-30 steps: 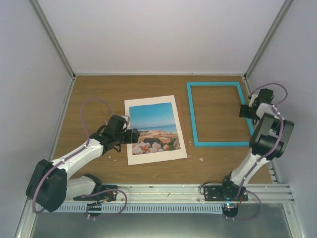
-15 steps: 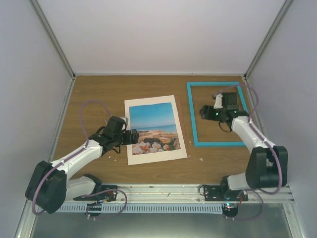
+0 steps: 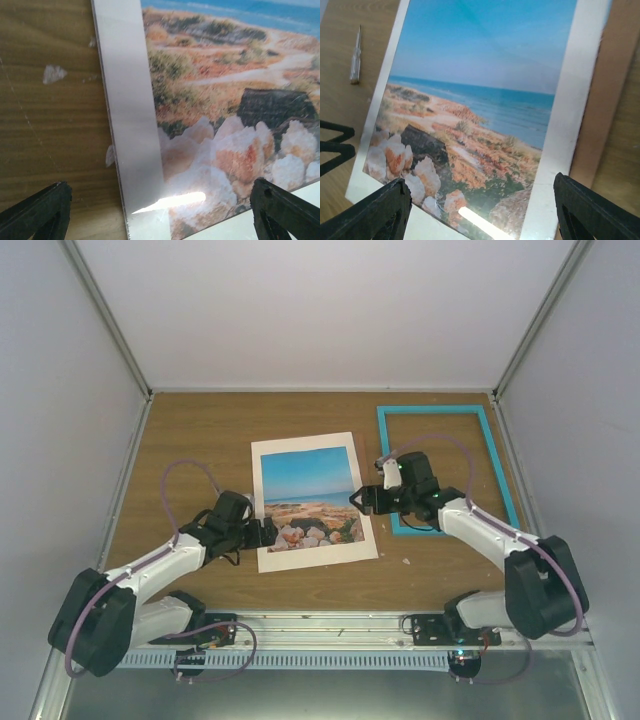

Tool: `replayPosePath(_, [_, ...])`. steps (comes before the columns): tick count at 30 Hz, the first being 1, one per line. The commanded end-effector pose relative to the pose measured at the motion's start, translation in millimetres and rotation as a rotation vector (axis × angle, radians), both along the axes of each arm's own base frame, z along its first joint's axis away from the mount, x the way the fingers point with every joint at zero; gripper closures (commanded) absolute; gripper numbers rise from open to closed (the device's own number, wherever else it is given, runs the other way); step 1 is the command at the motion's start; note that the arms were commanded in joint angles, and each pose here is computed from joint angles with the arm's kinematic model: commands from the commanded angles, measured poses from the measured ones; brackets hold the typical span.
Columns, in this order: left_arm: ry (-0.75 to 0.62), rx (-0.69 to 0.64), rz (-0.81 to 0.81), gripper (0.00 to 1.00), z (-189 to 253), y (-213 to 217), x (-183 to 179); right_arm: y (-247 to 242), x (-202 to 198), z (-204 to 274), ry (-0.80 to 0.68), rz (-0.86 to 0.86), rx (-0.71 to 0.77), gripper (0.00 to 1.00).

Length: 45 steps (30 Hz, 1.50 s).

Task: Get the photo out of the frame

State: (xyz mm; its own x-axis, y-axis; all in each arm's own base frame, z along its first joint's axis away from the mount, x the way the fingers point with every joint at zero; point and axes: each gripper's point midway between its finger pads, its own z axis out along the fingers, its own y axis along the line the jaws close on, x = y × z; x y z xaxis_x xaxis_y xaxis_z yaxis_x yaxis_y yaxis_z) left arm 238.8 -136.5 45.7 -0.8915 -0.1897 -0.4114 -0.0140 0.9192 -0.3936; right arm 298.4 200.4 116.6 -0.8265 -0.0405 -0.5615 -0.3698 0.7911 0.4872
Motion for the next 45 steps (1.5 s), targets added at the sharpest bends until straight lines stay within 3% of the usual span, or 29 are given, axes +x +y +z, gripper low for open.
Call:
replayPosePath(1, [-0.014, -0.037, -0.005, 0.03, -1, -6, 1, 14, -8, -20, 0.034, 0.032, -0.002, 0.21])
replayPosePath(16, [0.003, -0.059, -0.043, 0.03, -9, -16, -10, 8, 0, -65, 0.086, -0.031, -0.146, 0.2])
replayPosePath(26, [0.008, -0.061, -0.055, 0.02, -11, -21, -11, 14, -4, -76, 0.12, -0.01, -0.139, 0.2])
replayPosePath(45, [-0.009, -0.053, -0.058, 0.02, -5, -26, -8, 34, -9, -51, 0.087, 0.062, -0.029, 0.2])
